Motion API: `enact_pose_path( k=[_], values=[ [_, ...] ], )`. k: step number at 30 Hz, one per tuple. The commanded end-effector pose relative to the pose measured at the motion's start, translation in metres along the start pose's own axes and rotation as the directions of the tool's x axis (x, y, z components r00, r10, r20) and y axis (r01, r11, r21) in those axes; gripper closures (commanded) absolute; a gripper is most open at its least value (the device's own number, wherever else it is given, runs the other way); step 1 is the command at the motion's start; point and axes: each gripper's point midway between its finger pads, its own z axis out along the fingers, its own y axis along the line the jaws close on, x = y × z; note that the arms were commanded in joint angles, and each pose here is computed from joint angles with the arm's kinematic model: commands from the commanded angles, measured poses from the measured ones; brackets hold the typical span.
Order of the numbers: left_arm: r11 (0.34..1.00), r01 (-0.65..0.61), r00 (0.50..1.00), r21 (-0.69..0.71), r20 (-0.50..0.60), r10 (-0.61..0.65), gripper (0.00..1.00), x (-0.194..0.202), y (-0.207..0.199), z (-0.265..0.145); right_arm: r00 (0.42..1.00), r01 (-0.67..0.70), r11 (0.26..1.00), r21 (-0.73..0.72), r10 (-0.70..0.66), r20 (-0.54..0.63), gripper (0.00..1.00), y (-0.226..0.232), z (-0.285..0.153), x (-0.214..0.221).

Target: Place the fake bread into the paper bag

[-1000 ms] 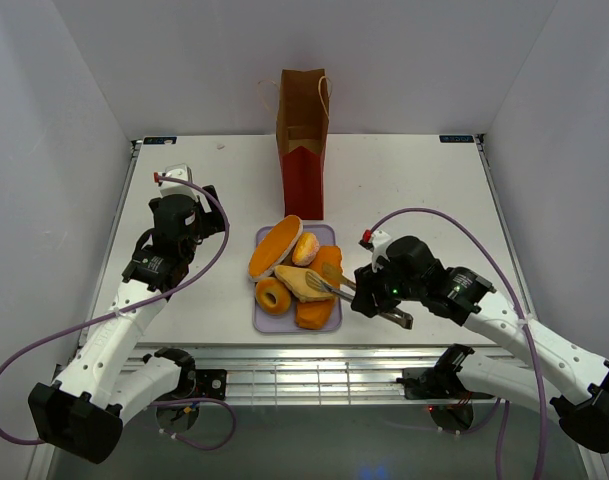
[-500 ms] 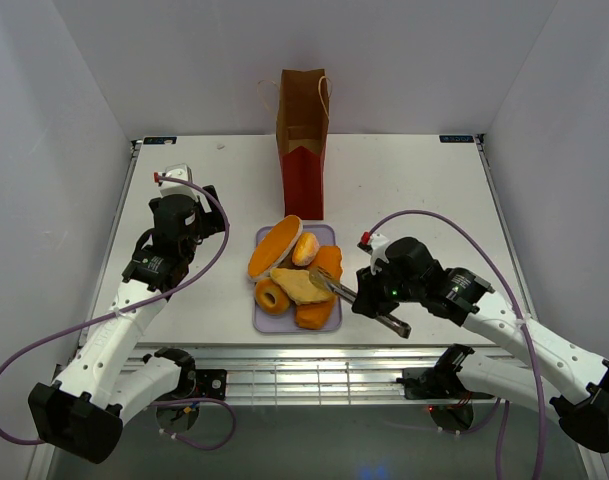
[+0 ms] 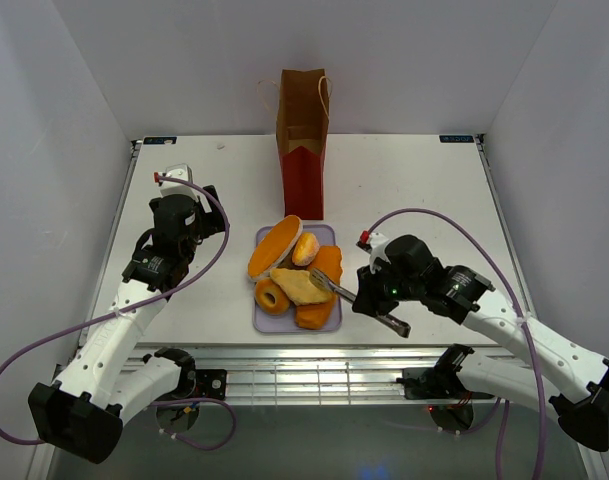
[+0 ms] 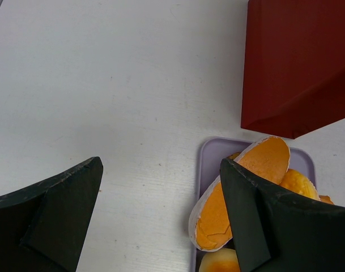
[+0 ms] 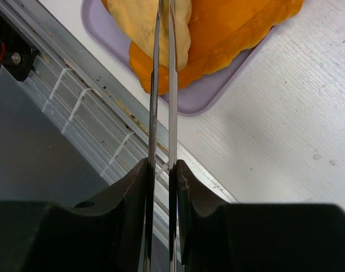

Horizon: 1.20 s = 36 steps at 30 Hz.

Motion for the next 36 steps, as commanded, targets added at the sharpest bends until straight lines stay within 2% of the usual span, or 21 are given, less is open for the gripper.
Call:
enact_pose_path(
  k=[1,7,36],
  values=[
    [1.000,0.004,1.000,0.020,0.026,-0.005,0.05,-0.009,-0.004,-0.005,0.997,0.033,0.999,-0.042,-0.030,0.071,0.74,0.017,-0.014,-0.027],
    [1.000,0.005,1.000,0.020,0.030,-0.006,0.05,-0.010,-0.004,-0.005,0.994,0.042,0.998,-0.042,-0.038,0.106,0.78,0.023,-0.024,-0.043],
    [1.000,0.010,0.999,0.022,0.039,-0.011,0.05,-0.013,-0.003,-0.008,0.970,0.084,0.996,0.004,-0.082,0.227,0.78,0.037,-0.051,-0.108]
  ],
)
